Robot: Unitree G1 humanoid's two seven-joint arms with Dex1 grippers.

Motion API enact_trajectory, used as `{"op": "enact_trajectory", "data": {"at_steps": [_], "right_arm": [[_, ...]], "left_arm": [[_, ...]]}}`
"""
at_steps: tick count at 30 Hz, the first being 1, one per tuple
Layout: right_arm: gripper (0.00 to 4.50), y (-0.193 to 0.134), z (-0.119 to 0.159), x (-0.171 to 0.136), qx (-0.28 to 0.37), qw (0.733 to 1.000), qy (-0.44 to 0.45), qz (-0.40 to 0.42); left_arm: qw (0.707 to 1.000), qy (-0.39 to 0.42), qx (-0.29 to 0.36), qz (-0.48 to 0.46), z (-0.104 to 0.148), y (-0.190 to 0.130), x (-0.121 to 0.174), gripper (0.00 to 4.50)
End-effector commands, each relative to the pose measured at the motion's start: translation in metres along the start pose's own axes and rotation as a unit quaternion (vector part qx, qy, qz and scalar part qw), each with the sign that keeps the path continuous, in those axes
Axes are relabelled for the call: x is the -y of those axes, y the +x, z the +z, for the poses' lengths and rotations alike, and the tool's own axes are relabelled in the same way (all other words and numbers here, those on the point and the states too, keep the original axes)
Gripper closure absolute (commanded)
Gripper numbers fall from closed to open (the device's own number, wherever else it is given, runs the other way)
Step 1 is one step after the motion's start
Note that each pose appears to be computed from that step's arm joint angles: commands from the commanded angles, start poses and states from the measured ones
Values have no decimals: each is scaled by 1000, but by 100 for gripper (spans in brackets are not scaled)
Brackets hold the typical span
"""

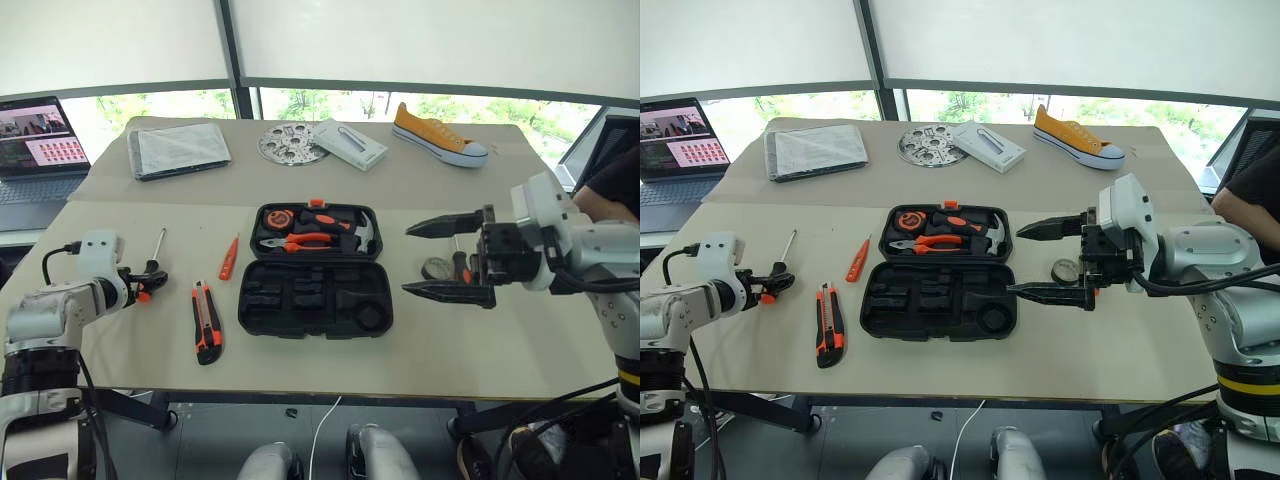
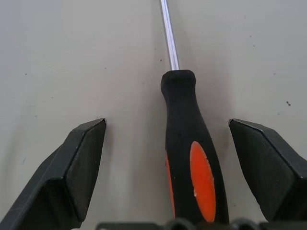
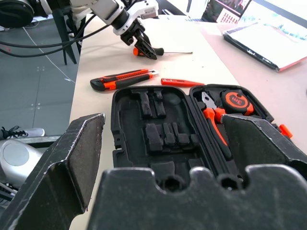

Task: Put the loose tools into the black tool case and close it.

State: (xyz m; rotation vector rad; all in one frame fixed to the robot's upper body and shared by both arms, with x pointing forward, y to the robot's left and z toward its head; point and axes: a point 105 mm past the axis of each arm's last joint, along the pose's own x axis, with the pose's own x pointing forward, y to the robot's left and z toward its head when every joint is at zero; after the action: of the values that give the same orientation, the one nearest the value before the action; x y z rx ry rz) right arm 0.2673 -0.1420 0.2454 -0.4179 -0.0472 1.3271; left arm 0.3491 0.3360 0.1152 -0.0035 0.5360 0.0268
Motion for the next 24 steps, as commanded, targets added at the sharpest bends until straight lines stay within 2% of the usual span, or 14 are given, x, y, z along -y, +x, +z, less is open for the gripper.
{"op": "enact_trajectory", "data": {"at_steps": [1, 3, 10, 11, 12, 19, 20, 21, 24], "right_arm": [[0, -6, 12, 1, 10, 1000, -18, -8], [0, -6, 11, 2, 7, 1000, -18, -9], [0, -5, 17, 5, 17, 1000, -13, -13], [0, -5, 18, 5, 18, 1000, -13, -13], [0, -5, 19, 4, 18, 1000, -13, -12], [0, -7, 19, 3, 13, 1000, -6, -19], [0, -7, 18, 2, 12, 1000, -5, -20], [0, -8, 17, 1, 11, 1000, -3, -22], [0, -10, 9, -1, 4, 999, 11, -36]], "left_arm": [[999, 8, 41, 3, 22, -9, 1, 14], [999, 9, 38, -2, 21, -8, 4, 14], [1000, 11, -26, -11, -9, 11, 15, 14], [999, 11, -33, -10, -12, 12, 15, 64], [999, 14, -39, -7, -15, 14, 13, 84], [999, 15, -38, 3, -15, 13, 2, 335], [999, 14, -33, 3, -13, 12, 1, 359], [1000, 14, -23, 0, -8, 10, 0, 364], [997, 50, 52, -35, 33, -4, 9, 364]]}}
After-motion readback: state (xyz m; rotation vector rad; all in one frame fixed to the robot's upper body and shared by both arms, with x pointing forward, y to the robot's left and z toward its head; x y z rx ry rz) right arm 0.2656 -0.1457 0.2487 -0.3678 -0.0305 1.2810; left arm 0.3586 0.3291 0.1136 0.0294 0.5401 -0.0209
